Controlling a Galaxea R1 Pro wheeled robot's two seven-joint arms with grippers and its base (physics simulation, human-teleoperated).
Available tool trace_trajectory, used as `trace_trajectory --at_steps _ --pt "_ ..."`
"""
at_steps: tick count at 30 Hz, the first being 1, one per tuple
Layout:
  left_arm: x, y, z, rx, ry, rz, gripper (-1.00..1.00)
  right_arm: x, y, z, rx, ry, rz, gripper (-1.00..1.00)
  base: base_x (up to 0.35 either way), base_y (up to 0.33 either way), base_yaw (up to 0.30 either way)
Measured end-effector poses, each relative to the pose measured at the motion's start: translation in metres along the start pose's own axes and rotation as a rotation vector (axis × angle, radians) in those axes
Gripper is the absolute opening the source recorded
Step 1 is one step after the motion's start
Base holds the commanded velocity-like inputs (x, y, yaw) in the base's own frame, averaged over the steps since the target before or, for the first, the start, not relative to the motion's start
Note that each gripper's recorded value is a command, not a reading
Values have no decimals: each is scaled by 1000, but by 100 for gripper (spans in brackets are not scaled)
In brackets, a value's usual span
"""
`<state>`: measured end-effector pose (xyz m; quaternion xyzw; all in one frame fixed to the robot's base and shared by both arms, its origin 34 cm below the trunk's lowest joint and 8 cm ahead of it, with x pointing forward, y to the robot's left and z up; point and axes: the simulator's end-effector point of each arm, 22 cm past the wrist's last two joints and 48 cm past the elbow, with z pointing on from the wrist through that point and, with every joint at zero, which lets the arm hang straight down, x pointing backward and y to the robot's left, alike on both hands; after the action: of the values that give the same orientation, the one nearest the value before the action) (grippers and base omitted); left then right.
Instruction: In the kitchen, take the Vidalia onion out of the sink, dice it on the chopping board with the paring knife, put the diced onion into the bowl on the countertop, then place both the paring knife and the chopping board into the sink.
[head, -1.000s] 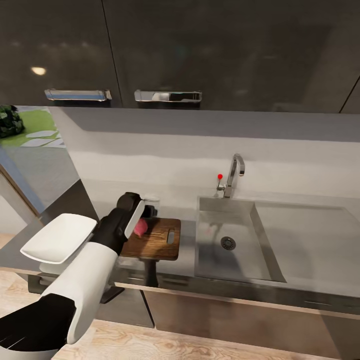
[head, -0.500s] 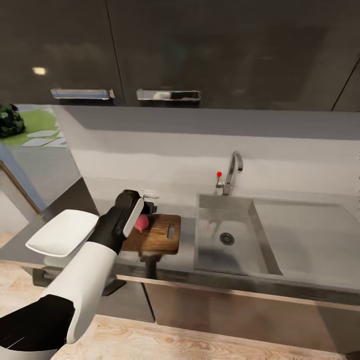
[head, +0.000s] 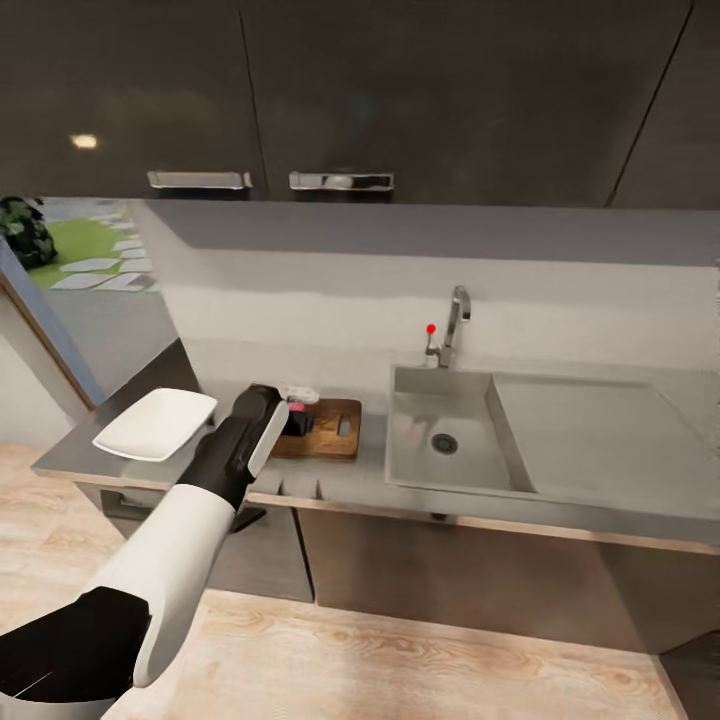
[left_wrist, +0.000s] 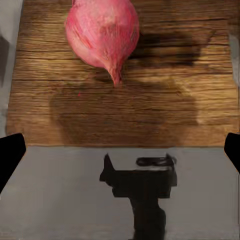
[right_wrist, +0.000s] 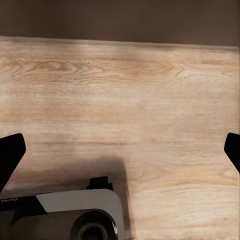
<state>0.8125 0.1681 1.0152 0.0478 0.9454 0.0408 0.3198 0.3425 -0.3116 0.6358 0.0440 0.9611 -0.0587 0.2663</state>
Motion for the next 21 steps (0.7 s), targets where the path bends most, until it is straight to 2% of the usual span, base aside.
trace_trajectory --at_steps 17,21 --pt "11 0 7 -2 29 4 100 0 0 0 0 0 0 100 -339 0 0" --pt "21 0 13 -4 57 7 100 0 0 0 0 0 0 100 -334 0 0"
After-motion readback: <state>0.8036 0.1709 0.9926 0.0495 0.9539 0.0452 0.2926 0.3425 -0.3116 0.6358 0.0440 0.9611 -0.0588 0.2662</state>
